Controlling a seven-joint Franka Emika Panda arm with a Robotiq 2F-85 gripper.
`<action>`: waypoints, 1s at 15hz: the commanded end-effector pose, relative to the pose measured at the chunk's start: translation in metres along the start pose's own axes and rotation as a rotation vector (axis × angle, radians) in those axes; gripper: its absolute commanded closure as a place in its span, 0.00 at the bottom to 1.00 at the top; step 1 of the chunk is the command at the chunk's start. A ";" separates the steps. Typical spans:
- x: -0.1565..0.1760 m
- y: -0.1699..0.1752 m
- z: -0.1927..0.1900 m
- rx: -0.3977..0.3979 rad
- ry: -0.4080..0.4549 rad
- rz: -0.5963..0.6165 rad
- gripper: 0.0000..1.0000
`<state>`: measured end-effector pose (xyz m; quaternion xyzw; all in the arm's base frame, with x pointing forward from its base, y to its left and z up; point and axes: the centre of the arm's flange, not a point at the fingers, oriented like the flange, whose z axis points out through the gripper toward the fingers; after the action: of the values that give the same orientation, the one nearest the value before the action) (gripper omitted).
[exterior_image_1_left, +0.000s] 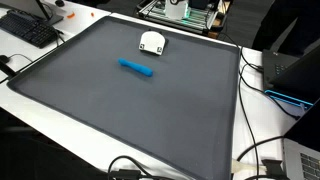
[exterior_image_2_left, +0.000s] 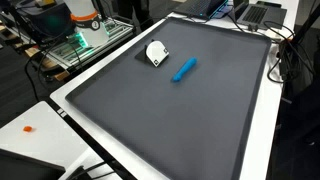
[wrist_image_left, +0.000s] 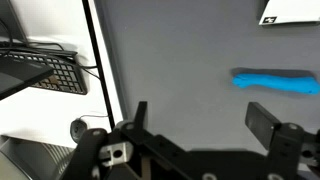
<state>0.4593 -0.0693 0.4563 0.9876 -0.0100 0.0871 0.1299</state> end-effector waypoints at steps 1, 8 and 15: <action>0.000 0.000 0.000 0.000 -0.001 0.000 0.00; -0.007 -0.025 0.007 0.025 -0.059 0.103 0.00; -0.032 -0.083 0.030 0.102 -0.262 0.430 0.00</action>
<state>0.4458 -0.0140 0.4194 0.9807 -0.1740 0.0166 0.0872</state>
